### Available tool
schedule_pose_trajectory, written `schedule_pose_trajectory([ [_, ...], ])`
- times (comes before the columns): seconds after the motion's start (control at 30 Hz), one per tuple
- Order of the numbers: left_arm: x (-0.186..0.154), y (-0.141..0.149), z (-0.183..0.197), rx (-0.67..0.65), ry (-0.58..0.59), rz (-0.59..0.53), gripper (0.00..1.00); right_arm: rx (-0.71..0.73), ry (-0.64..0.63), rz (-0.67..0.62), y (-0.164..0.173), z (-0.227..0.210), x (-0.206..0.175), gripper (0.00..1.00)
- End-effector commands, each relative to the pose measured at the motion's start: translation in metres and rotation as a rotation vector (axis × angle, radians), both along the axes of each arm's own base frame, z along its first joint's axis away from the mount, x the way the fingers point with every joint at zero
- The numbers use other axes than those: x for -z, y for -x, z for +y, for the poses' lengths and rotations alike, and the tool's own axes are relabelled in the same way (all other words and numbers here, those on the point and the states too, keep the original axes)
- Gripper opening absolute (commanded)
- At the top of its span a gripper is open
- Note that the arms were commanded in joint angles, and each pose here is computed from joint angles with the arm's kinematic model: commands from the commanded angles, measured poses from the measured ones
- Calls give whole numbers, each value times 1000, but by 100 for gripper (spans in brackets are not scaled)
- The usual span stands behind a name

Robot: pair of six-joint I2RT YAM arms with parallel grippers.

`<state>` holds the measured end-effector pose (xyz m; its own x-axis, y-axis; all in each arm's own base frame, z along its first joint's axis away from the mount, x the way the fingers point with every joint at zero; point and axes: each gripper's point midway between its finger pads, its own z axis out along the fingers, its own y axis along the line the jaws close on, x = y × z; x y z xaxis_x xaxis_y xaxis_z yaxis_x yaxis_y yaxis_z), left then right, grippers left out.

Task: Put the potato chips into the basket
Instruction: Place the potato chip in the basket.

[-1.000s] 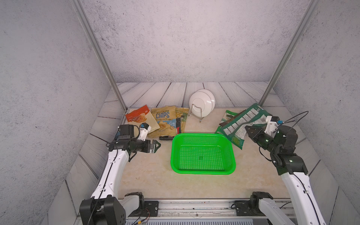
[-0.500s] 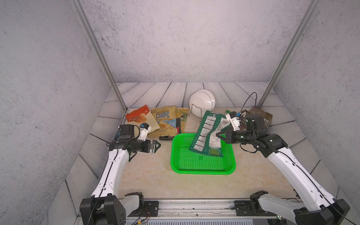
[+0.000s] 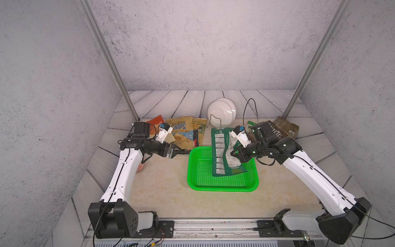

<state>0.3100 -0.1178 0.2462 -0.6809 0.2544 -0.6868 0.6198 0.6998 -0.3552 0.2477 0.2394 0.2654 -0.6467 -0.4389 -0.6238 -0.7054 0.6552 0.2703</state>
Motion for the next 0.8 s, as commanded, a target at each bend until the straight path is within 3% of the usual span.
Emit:
schedule_pose_trajectory([
  [0.0,-20,14,-21,128,70,-15,99,-91,161,-70,4,-4,13,0],
  [0.2,-49,16,-56,333,58,-121,88,-183,127,-116,12,15,12,0],
  [0.53,-76,9,-108,615,60,-172,91,-281,65,-173,26,29,6,0],
  [0.77,-74,4,-140,766,63,-185,91,-333,13,-191,35,38,6,0],
])
